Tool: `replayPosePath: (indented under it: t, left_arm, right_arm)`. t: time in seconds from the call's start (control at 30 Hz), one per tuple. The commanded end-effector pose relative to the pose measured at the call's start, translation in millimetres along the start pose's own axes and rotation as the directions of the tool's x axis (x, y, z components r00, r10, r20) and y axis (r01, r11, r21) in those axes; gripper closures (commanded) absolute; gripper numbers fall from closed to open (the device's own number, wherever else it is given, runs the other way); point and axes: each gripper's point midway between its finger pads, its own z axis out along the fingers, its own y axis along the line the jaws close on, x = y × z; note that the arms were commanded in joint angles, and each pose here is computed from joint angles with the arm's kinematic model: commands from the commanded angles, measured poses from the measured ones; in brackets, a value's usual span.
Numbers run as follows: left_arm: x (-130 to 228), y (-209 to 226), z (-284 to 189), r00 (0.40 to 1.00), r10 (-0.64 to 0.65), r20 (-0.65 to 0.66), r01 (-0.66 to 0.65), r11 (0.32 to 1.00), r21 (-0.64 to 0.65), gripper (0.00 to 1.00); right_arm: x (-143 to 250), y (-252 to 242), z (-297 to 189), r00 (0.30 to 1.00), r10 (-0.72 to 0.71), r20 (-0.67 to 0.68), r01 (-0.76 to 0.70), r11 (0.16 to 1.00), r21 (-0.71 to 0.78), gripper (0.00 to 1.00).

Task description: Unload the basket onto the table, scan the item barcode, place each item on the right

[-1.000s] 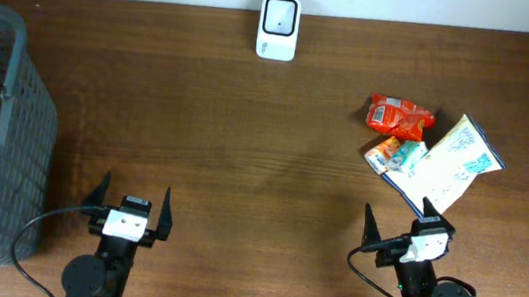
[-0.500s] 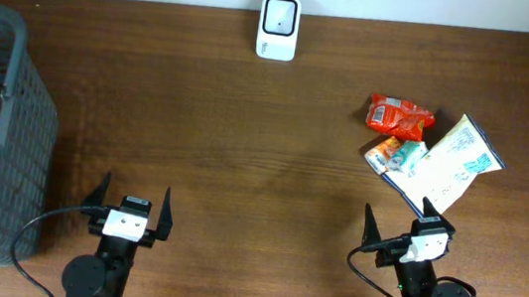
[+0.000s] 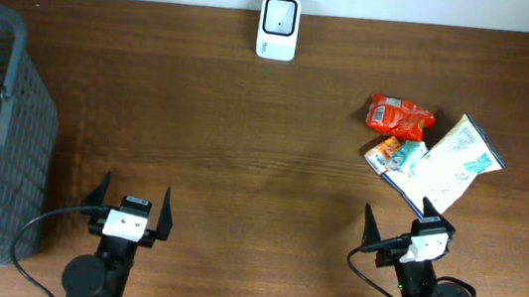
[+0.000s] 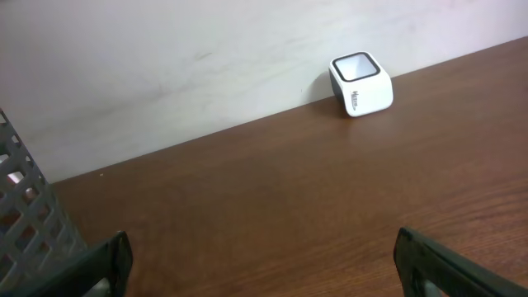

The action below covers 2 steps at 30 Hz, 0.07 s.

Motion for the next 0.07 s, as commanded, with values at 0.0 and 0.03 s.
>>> replayPosePath:
  t: [0.0,0.03]
  left_arm:
    - [0.8,0.0,-0.1,1.000,0.009,0.002,-0.009,1.000,-0.004,0.01]
    - [0.8,0.0,-0.1,1.000,0.009,0.002,-0.009,1.000,-0.004,0.01]
  right_arm:
    - [2.3,-1.4,0.0,1.000,0.008,-0.003,-0.008,1.000,0.008,0.01]
    - [2.4,-1.4,0.0,1.000,0.008,-0.003,-0.008,1.000,0.008,0.01]
